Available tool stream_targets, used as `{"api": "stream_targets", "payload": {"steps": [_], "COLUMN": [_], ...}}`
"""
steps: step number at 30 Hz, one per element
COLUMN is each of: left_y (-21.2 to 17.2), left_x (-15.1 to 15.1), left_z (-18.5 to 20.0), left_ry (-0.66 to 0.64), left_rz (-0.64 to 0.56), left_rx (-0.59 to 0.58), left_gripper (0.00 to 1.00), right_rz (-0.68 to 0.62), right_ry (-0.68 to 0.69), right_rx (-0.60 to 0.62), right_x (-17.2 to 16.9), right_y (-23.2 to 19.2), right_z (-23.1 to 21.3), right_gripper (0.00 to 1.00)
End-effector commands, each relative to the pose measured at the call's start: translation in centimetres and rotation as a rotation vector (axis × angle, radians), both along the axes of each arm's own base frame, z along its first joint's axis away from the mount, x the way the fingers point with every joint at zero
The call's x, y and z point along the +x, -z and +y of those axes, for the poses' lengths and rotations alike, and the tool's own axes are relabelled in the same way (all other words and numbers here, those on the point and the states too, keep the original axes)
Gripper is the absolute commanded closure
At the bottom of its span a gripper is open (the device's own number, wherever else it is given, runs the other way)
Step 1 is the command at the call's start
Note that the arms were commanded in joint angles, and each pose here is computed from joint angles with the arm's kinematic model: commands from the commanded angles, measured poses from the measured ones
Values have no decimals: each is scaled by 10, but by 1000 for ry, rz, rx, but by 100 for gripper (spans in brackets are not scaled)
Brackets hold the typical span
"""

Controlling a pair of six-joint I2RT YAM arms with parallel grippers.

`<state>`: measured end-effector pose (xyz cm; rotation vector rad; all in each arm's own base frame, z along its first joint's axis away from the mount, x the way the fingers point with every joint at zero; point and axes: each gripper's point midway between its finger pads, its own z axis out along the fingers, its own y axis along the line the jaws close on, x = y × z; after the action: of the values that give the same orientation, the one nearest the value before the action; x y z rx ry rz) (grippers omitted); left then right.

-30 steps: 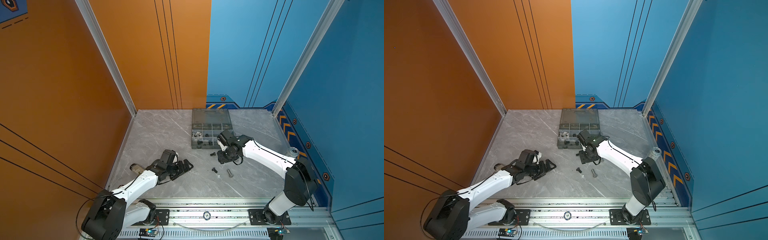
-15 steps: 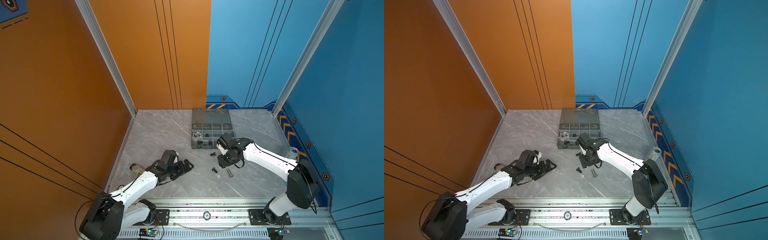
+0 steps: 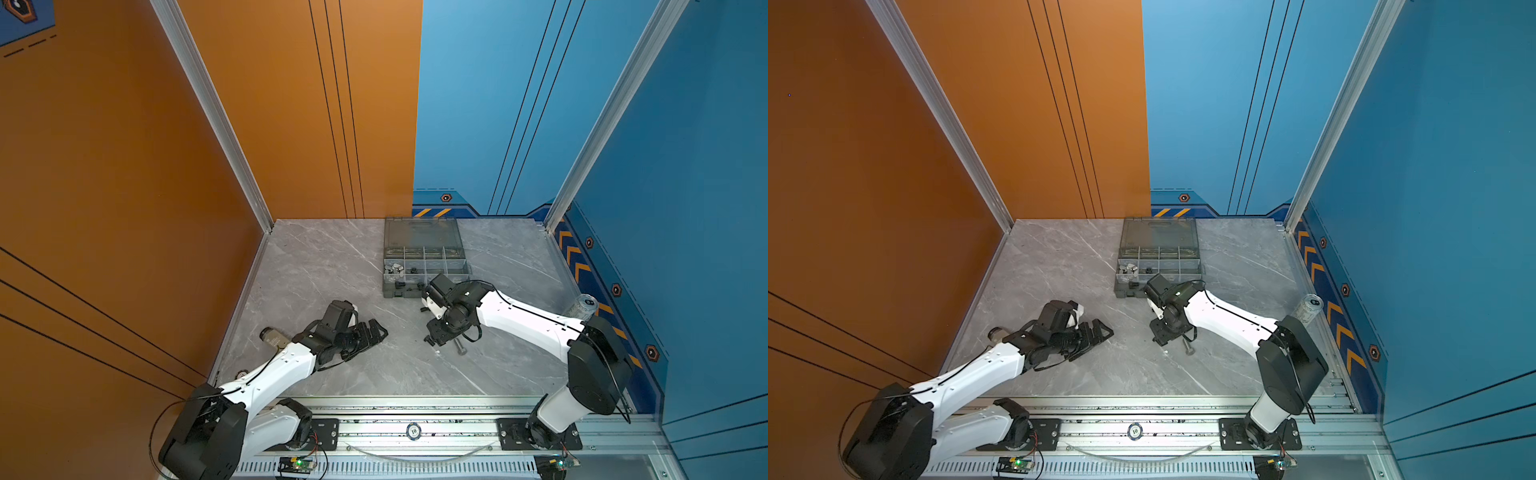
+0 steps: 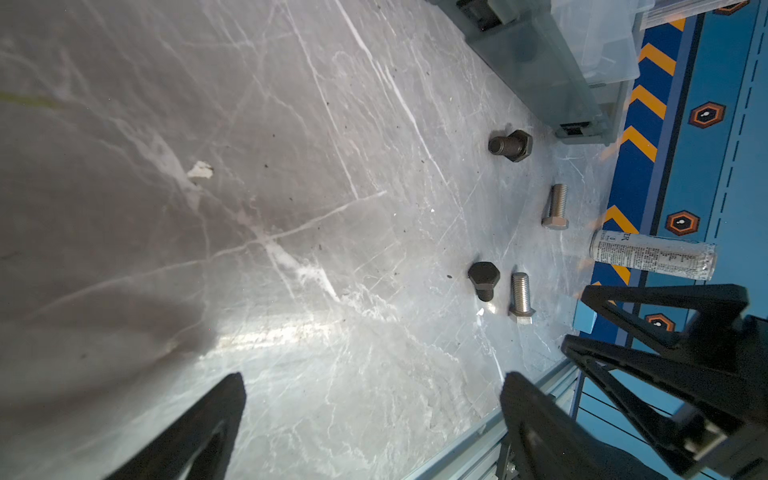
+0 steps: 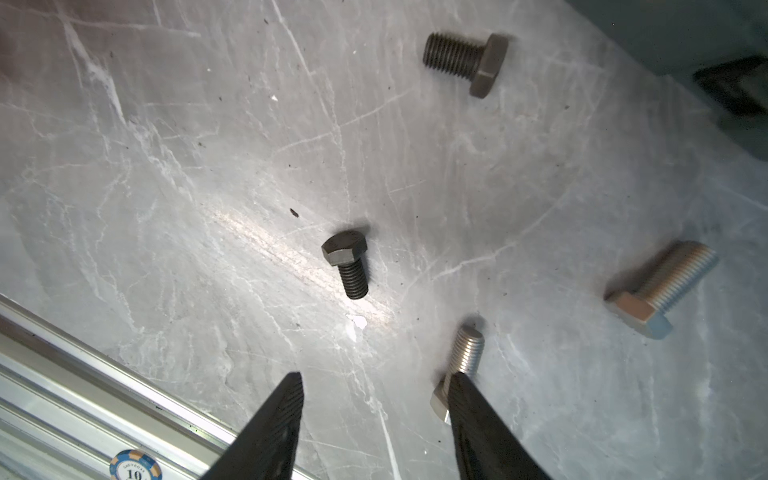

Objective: Sort the screws and nuts into containers
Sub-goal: 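Lower and close the right gripper on another black hex bolt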

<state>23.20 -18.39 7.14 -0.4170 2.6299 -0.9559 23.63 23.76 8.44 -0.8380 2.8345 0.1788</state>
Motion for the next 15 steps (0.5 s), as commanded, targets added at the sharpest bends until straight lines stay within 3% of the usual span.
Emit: {"api": "stream_targets", "payload": {"steps": [1,15], "left_y": [-1,0], "left_x": [1,1], "left_z": [0,0], "left_ry": [-8,-10], "left_rz": [-3,0], "left_rx": [9,5], "left_gripper": [2,2], "right_rz": [4,27], "right_ry": [-51,-81], "right_rx": [-11,-75], "right_x": [-3,10], "right_y": [7,37], "right_z": [9,24], "right_gripper": [41,41]}}
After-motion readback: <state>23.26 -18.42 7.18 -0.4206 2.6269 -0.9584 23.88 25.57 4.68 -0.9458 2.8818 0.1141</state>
